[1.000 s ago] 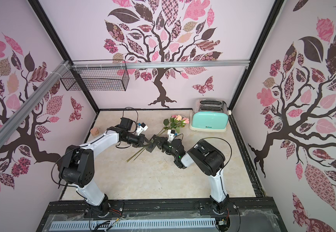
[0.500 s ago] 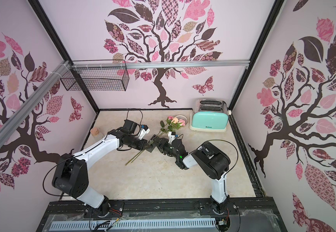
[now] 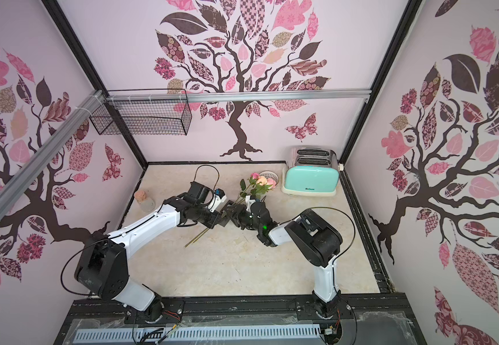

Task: Wrap bouquets with tape
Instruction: Wrap the tape around the bouquet.

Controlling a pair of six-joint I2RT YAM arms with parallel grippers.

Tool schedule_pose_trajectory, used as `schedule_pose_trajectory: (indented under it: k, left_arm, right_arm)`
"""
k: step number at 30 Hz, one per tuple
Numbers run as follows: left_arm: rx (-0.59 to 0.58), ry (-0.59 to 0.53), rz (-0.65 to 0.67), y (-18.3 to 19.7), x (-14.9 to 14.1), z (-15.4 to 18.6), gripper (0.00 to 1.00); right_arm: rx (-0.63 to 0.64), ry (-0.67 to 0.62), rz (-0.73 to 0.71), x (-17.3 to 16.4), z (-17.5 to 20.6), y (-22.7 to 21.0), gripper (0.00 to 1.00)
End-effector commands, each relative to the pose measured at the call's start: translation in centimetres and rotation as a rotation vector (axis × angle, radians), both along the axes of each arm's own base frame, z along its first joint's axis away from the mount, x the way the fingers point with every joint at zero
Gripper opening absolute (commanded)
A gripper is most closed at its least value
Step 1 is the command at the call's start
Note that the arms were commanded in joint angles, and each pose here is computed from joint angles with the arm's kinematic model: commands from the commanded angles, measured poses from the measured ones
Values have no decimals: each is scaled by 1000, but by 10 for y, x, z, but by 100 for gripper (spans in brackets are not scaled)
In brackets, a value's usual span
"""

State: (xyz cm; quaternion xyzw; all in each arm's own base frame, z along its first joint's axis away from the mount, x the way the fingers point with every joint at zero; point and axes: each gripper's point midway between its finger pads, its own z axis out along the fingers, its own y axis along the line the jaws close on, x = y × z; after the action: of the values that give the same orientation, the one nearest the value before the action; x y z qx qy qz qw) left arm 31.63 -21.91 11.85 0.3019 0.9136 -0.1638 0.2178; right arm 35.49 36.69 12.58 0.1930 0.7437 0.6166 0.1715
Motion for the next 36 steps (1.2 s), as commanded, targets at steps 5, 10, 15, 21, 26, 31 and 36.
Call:
schedule_pose_trajectory:
  k: [5,10,15,21,26,31,36]
  left_arm:
    - [88,-69,-48,-2,-3,0,0]
    - [126,-90,-53,-1,-2,-1,0]
    - [136,-103,-42,0,-1,1,0]
    - [82,-62,77,8,4,13,20]
    - [-259,122,248,21,15,29,45]
    - [-428,250,225,11,13,35,45]
    - [-489,322,211,-1,13,32,44]
  right_arm:
    - [-24,39,67,-2,6,11,26]
    - [-54,74,87,-5,-1,12,14]
    - [-27,56,83,-3,2,13,0]
    - [27,-20,63,-1,13,10,0]
    - [103,-148,21,-1,30,1,0]
    - [155,-219,16,-1,37,1,0]
    - [147,-235,9,0,33,0,0]
